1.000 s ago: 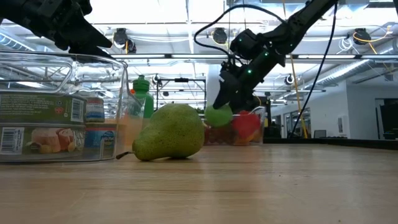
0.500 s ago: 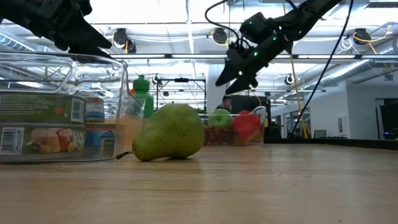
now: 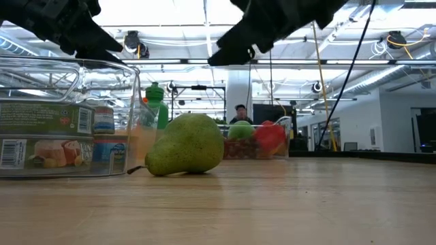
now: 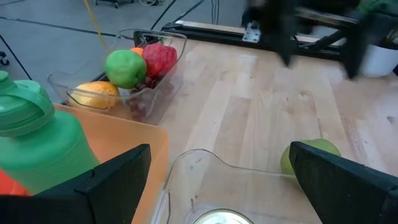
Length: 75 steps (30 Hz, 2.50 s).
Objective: Pick & Place Food Item
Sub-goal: Put the green pear into the top transparent bin
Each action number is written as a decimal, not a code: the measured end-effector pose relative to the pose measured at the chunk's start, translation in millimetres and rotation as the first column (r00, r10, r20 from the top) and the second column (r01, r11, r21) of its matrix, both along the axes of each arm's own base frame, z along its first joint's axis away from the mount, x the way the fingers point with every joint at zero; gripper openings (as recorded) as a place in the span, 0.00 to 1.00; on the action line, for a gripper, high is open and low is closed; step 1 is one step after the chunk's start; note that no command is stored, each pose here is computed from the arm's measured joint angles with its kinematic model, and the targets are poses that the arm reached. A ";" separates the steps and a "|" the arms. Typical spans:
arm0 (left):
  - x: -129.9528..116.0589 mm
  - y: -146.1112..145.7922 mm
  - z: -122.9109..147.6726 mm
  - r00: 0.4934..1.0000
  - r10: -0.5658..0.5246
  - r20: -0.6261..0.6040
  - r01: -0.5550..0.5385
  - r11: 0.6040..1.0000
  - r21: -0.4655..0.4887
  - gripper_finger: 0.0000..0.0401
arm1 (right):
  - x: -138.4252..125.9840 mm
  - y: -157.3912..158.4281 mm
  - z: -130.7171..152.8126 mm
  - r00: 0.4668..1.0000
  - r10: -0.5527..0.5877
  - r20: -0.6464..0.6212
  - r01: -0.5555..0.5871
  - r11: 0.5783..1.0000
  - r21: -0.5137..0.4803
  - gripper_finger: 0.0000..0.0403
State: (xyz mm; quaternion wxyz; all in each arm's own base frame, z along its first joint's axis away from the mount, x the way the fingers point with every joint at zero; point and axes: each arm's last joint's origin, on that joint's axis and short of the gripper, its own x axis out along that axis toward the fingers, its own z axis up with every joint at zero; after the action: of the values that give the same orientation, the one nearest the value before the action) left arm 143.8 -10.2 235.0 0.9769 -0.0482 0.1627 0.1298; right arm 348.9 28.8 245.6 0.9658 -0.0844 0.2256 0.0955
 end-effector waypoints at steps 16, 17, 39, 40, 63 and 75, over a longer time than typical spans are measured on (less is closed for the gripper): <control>-0.4 0.0 -1.2 0.999 0.032 0.009 -0.031 0.996 -0.087 0.99 | 52.0 54.3 -69.9 0.985 -0.026 -0.171 0.032 0.999 0.032 0.95; -0.5 0.0 -1.3 0.999 0.033 0.009 -0.032 0.995 -0.093 0.99 | 51.6 55.8 -72.7 0.983 -0.021 -0.184 0.026 0.999 0.025 0.95; -1.1 -0.1 -3.3 0.999 0.035 -0.009 -0.035 0.993 -0.110 0.99 | 43.8 41.0 -82.4 0.942 -0.064 -0.330 0.065 0.998 -0.007 0.79; -1.1 -0.1 -3.3 0.999 0.035 -0.009 -0.035 0.993 -0.110 0.99 | 42.0 39.6 -77.9 0.942 -0.065 -0.329 0.066 0.998 -0.009 0.79; -1.1 0.2 -3.1 0.999 0.030 -0.014 -0.031 0.997 -0.076 0.99 | -0.4 -92.7 43.2 0.878 -0.478 0.033 0.478 0.869 -0.127 0.80; -0.7 0.1 -3.5 0.999 0.026 -0.020 -0.027 0.998 -0.061 0.99 | 8.4 -179.7 -12.3 0.760 -0.648 -0.050 0.641 0.760 -0.108 0.80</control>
State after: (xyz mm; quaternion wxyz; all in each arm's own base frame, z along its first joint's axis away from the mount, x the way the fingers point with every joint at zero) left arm 143.1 -10.0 231.5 0.9716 -0.0787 0.1754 0.1382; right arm 357.3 -150.9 233.3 0.9249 -0.0383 0.2852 -0.2487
